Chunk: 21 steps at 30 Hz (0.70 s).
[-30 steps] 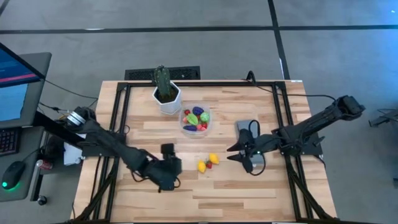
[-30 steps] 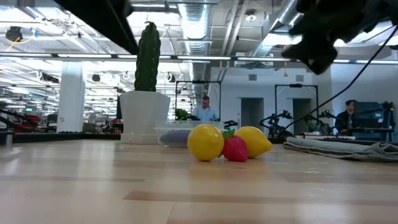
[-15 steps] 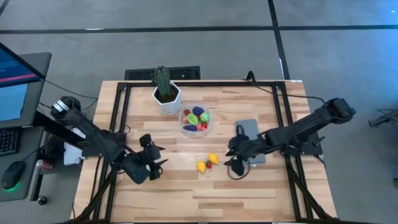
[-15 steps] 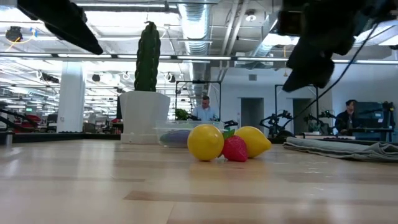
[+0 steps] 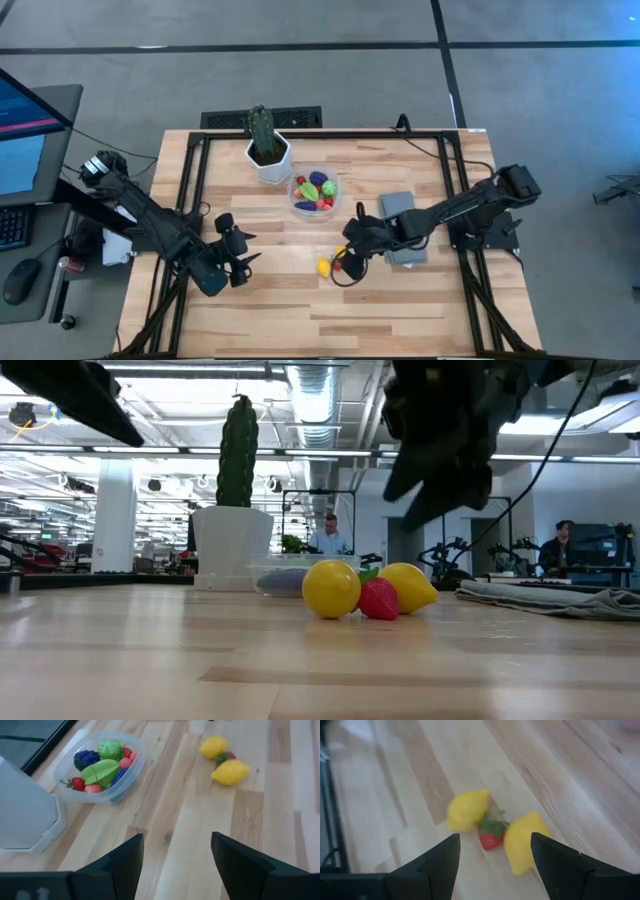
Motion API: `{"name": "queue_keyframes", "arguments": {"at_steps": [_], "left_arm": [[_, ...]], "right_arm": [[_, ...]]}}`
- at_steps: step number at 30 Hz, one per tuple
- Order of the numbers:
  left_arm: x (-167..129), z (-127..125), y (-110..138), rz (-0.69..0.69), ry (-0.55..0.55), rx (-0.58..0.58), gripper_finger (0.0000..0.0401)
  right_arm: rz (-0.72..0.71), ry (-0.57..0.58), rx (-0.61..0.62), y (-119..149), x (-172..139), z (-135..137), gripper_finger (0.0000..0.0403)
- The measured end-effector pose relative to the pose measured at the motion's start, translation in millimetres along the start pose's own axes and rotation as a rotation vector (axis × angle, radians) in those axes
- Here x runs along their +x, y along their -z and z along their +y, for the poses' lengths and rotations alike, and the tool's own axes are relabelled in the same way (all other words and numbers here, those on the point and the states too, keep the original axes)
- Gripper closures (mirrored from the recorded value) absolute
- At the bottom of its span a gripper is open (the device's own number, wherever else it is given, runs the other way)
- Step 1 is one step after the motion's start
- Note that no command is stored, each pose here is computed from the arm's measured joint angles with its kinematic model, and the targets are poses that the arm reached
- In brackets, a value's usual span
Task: Pick and placing Produce into tupperware
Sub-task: Put the right lemon into the transparent bin
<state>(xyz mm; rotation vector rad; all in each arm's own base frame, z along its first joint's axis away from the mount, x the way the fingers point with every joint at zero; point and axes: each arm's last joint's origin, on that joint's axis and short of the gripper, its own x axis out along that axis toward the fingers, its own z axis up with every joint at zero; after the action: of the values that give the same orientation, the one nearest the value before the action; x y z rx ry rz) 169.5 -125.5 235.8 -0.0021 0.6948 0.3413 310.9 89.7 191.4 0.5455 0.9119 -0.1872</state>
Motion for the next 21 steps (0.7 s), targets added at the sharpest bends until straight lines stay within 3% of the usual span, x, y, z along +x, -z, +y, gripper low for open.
{"name": "queue_keyframes", "arguments": {"at_steps": [12,21], "left_arm": [[-12,1,10,-0.022,-0.037,0.001,0.0177],[-15,-1,13,-0.042,-0.030,-0.026,0.0177]], "right_arm": [[0.084,0.113,0.057,-6,21,-5,0.0135],[0.083,0.118,0.084,-9,22,-9,0.0135]]}}
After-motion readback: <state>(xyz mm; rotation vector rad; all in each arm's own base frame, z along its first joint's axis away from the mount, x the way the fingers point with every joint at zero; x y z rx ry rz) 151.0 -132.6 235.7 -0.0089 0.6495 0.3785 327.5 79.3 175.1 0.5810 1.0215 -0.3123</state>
